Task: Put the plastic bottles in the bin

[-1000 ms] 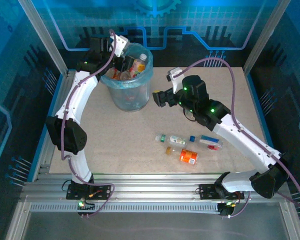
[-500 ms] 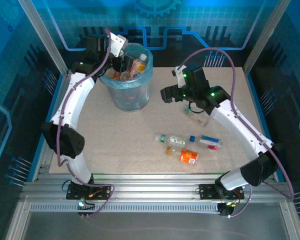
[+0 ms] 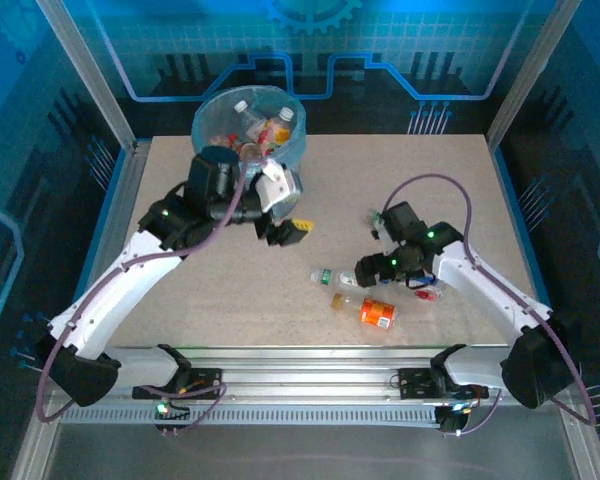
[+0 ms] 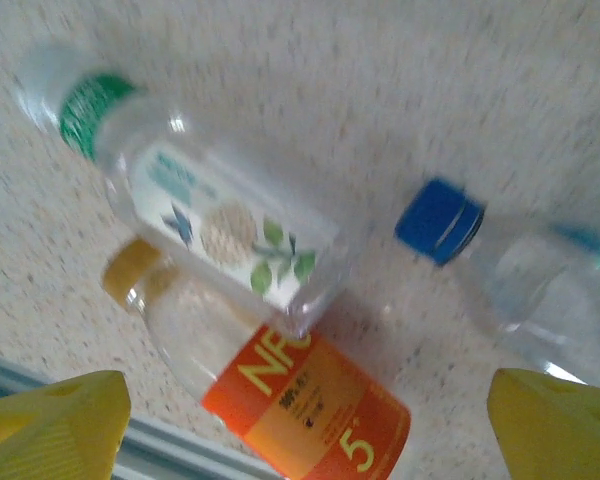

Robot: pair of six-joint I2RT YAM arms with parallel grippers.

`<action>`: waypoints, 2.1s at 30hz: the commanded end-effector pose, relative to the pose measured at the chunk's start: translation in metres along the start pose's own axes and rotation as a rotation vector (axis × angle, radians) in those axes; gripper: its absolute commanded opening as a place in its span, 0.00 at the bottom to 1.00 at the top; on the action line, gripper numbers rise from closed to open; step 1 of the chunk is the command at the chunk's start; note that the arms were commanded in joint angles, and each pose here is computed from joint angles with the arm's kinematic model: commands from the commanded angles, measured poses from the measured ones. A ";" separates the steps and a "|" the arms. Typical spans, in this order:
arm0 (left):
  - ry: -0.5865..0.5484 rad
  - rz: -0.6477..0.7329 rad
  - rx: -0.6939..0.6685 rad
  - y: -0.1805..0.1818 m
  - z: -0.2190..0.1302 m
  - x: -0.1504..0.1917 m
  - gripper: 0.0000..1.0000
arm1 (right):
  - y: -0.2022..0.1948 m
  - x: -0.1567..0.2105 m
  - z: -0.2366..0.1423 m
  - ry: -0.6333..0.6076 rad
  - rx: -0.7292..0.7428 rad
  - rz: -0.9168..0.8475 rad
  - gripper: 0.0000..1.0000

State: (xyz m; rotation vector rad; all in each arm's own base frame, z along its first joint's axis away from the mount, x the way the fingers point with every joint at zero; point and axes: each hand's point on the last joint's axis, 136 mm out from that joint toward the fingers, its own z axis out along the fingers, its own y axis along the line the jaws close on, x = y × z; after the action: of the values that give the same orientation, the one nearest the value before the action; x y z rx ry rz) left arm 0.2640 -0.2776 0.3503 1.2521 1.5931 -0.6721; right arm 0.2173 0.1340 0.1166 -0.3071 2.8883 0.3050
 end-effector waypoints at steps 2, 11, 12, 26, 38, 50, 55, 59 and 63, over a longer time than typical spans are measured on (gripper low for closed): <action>-0.082 0.071 0.154 -0.051 -0.003 0.000 0.89 | 0.019 0.024 0.014 0.026 -0.047 -0.015 0.94; -0.123 0.095 0.168 -0.078 -0.025 -0.005 0.90 | 0.040 0.045 0.044 0.087 0.050 -0.173 0.97; -0.127 0.097 0.163 -0.079 -0.027 -0.005 0.90 | 0.040 0.047 0.045 0.091 0.060 -0.178 0.97; -0.126 0.063 0.137 -0.082 -0.033 0.001 0.89 | 0.031 0.073 0.072 0.148 0.140 -0.170 0.95; -0.131 -0.059 -0.150 -0.029 -0.035 -0.010 0.88 | 0.040 0.081 0.072 0.163 0.093 -0.204 0.67; -0.190 -0.202 -0.343 0.005 -0.061 -0.036 0.86 | 0.071 0.071 0.034 0.052 -0.057 -0.268 0.54; -0.181 -0.323 -0.323 0.007 -0.059 -0.042 0.84 | 0.089 0.046 -0.005 -0.115 -0.152 -0.297 0.53; -0.161 -0.466 -0.306 0.014 -0.045 -0.043 0.81 | 0.101 0.015 -0.045 -0.281 -0.201 -0.327 0.51; -0.130 -0.610 -0.269 0.018 -0.026 -0.041 0.79 | 0.106 -0.019 -0.090 -0.462 -0.229 -0.350 0.50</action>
State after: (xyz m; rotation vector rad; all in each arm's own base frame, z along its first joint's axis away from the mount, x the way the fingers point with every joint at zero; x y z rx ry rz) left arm 0.2701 -0.2593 0.4070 0.6066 1.7829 -0.7601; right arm 0.1748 0.2161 0.1844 -0.6756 2.4653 0.5477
